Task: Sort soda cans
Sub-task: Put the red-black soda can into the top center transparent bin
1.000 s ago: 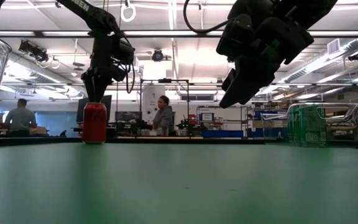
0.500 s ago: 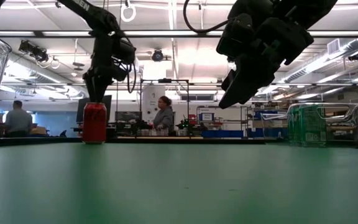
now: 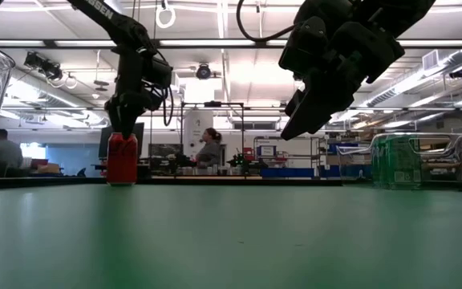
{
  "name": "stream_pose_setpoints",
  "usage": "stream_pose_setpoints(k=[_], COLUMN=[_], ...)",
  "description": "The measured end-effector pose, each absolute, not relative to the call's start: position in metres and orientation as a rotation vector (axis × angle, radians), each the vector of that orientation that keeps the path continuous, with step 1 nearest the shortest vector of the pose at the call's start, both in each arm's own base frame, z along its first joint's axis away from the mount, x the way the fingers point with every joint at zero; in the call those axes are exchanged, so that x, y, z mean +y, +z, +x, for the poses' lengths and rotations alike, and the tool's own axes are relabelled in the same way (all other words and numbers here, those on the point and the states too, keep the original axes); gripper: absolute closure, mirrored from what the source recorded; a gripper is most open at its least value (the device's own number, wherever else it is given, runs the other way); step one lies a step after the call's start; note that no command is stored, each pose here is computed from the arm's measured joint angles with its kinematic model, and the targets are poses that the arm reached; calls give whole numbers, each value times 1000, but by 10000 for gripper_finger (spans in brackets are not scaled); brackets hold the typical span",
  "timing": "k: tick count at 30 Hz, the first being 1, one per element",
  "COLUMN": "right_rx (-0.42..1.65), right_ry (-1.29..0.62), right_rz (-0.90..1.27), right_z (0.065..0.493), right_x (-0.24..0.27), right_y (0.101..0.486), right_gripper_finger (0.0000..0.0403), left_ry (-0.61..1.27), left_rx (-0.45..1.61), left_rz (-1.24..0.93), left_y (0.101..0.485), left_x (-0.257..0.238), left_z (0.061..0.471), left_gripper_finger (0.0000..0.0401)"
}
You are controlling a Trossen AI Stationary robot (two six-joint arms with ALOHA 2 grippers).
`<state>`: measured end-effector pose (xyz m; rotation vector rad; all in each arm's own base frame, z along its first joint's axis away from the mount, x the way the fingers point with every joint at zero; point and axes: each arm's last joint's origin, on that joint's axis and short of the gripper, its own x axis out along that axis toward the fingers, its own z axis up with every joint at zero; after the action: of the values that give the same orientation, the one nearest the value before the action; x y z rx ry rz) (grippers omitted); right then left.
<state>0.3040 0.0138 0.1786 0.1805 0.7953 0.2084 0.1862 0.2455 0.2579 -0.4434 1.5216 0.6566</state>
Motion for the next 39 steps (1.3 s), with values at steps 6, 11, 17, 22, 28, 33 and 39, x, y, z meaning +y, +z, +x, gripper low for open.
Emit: stream_pose_setpoints(k=[6, 11, 17, 22, 28, 33, 39], right_rx=[795, 795, 795, 795, 789, 789, 789], right_ry=[209, 209, 210, 209, 210, 212, 212], right_rz=[180, 180, 180, 180, 179, 175, 172], right_z=[304, 304, 304, 304, 304, 304, 304], right_x=[14, 14, 14, 14, 14, 14, 14], right_y=[179, 179, 179, 179, 179, 179, 179], right_gripper_finger=[345, 345, 343, 343, 342, 336, 327], left_ry=[638, 628, 609, 635, 652, 641, 589], left_rx=[1503, 1502, 1517, 1511, 1514, 1515, 1598], left_rz=[-425, -434, -433, -474, -469, -503, -522], left_y=[258, 256, 252, 252, 248, 239, 214], left_x=[247, 248, 250, 249, 250, 255, 262], left_z=[188, 189, 190, 189, 190, 195, 201], left_gripper_finger=[91, 102, 143, 135, 60, 31, 32])
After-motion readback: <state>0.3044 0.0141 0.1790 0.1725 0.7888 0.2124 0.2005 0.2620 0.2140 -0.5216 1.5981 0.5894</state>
